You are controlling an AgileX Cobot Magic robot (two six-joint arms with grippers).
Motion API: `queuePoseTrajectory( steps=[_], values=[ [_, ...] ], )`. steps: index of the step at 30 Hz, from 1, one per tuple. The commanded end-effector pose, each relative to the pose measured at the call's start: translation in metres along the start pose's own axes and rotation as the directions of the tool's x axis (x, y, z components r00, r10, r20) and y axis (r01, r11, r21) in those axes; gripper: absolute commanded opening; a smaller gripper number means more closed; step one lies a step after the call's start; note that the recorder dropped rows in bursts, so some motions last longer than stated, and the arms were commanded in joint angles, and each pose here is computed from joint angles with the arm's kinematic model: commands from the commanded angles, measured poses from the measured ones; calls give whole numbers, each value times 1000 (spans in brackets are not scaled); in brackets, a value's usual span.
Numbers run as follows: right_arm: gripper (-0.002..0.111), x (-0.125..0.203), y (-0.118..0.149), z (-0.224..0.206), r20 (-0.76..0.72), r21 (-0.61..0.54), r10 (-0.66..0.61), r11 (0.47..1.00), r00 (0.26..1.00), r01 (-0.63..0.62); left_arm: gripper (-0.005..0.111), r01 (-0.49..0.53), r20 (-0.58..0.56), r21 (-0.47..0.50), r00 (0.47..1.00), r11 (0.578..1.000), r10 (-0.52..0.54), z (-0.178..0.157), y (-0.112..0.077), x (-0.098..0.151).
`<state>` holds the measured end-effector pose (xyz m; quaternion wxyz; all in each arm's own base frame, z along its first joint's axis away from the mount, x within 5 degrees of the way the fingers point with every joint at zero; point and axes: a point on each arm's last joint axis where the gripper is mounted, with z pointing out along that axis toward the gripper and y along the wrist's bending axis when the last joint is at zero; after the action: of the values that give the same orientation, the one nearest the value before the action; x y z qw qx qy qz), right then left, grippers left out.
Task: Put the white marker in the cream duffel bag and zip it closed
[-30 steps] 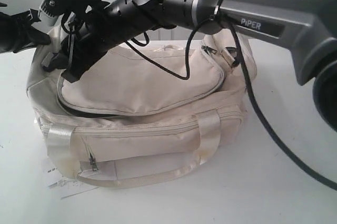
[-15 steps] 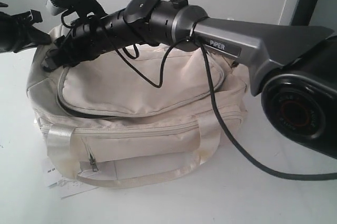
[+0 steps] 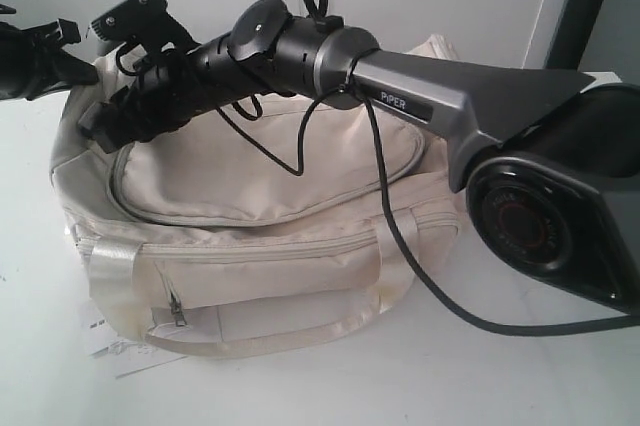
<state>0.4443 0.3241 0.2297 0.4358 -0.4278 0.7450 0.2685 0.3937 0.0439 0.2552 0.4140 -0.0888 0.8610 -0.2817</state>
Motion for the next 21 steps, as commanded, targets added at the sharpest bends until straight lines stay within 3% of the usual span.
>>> queuePoseTrajectory(
  steps=[1,2,12,21],
  values=[
    [6,-4,3,-3,-7,-30,-7,1000,1000,6,0,1,-6,32,1000,999,-1,0,-3,0],
    [-1,-5,3,-4,-6,-32,-8,999,1000,7,0,1,-6,32,1000,999,-1,0,-3,0],
    [0,-34,9,-29,50,-21,21,1000,999,-20,0,-4,-2,26,1000,1000,4,0,-2,-1],
    [0,-33,14,-31,12,-71,103,992,995,-102,0,-3,-1,24,1000,1000,3,0,-2,-1]
  ],
)
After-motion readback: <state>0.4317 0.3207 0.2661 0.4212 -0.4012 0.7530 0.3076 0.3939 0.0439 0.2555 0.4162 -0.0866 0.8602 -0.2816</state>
